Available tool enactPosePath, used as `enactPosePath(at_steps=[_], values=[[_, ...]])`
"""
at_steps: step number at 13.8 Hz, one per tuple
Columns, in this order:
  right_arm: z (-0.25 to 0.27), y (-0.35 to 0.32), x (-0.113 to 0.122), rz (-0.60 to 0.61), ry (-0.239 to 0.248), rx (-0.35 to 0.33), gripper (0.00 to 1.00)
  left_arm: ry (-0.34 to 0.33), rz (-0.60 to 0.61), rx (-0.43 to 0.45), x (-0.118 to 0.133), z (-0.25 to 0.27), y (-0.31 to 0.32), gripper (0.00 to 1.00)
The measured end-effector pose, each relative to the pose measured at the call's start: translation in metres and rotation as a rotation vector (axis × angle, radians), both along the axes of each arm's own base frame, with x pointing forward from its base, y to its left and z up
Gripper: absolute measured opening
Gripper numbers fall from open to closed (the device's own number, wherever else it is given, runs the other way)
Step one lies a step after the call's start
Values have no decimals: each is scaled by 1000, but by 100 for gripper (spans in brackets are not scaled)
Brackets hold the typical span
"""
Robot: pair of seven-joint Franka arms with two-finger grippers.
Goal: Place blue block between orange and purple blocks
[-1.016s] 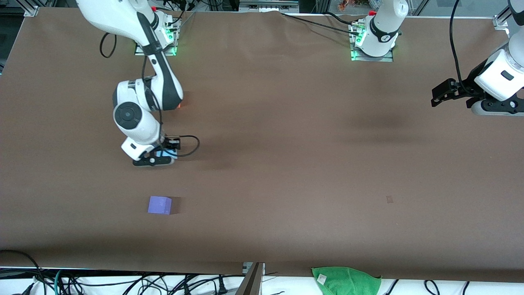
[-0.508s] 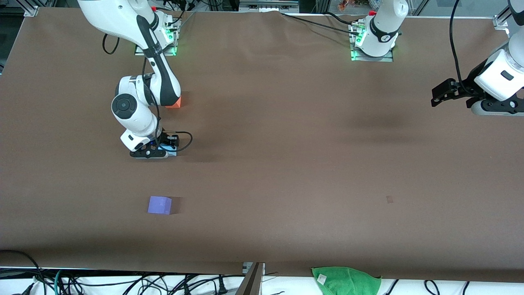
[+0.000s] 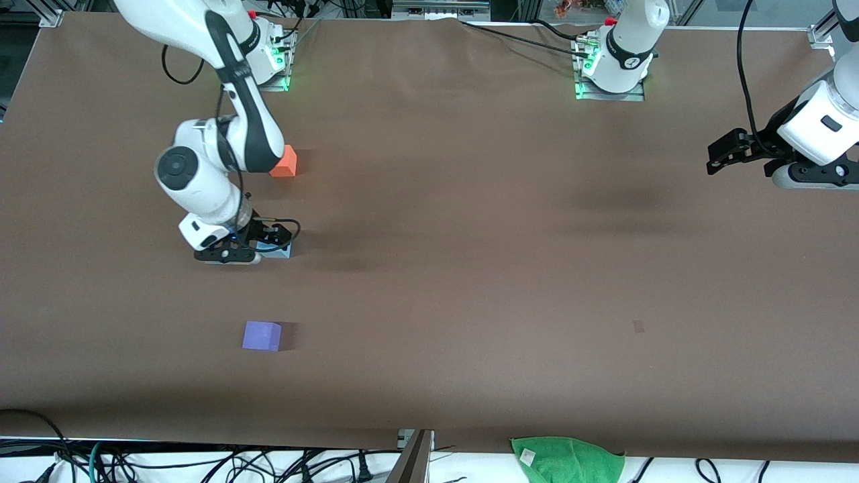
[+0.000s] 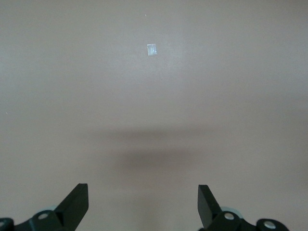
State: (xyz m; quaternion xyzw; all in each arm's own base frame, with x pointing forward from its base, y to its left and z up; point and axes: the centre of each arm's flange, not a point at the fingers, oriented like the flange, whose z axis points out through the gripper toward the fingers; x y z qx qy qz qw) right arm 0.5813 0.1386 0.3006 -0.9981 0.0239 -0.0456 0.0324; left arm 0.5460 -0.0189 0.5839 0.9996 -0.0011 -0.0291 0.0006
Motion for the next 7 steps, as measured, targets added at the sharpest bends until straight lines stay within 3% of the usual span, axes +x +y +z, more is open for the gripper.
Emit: enactPosePath(at_steps=[1, 4, 7], values=[[36, -5, 8, -7, 3, 26, 100, 0, 0, 0, 0, 0, 0, 100], [152, -16, 15, -10, 73, 94, 100, 0, 0, 0, 0, 0, 0, 100], [234, -18, 7, 31, 136, 34, 100, 0, 0, 0, 0, 0, 0, 100]])
